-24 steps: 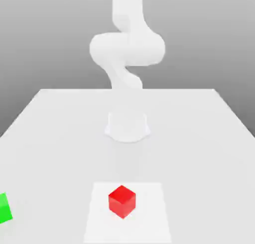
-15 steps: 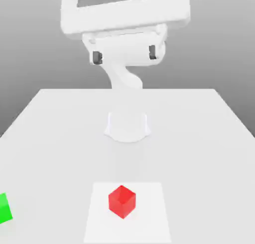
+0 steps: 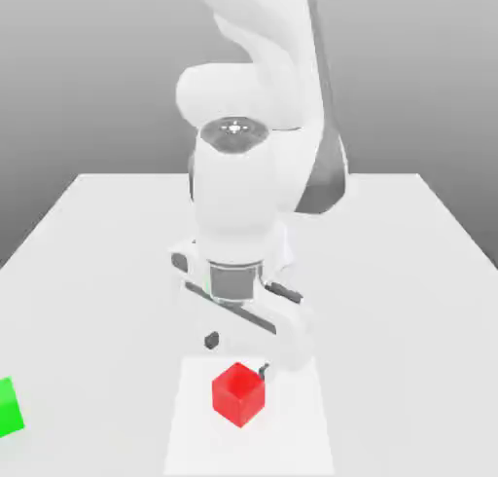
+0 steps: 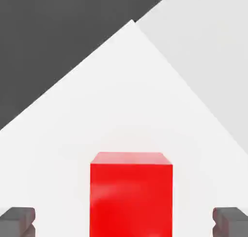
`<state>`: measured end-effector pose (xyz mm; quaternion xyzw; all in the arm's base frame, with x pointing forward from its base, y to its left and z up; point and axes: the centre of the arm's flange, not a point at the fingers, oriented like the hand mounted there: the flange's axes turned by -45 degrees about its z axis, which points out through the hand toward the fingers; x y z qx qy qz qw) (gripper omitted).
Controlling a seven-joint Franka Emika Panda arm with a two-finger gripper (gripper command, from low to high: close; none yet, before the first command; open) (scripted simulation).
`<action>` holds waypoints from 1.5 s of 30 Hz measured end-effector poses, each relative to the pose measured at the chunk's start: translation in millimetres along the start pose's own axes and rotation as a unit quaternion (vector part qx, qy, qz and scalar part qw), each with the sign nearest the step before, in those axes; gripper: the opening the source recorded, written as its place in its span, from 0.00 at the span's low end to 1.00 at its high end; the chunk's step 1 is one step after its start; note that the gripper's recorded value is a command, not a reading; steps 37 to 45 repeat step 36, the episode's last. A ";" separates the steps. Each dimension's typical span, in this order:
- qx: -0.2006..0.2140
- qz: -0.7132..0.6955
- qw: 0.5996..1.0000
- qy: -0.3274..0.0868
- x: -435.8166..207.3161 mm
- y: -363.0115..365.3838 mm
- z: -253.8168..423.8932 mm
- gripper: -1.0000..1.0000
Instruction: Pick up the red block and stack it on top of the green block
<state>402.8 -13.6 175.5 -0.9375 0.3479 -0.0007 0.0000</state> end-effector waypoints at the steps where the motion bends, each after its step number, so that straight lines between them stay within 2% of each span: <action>1: 0.000 0.000 1.000 0.000 -0.4 0.3 10.7 0.50; 2: 0.000 0.001 1.000 0.000 -1.0 0.7 21.3 0.50; 3: 0.000 0.001 1.000 -0.001 -1.5 1.1 28.4 0.00; 10: 0.000 0.001 1.000 0.000 -1.5 1.0 28.3 0.00; 16: 0.000 0.002 1.000 0.000 0.5 1.9 -26.6 0.00; 22: 0.001 0.072 0.997 -0.004 112.7 82.4 -48.2 0.00; 28: 0.001 0.133 0.991 -0.001 199.6 203.1 -63.7 0.00; 32: 0.000 0.145 0.989 0.000 213.6 231.2 -17.4 0.00; 33: 0.000 0.145 0.989 0.000 213.6 232.4 -9.4 1.00; 45: 0.000 0.145 0.989 0.000 213.6 232.4 -9.4 1.00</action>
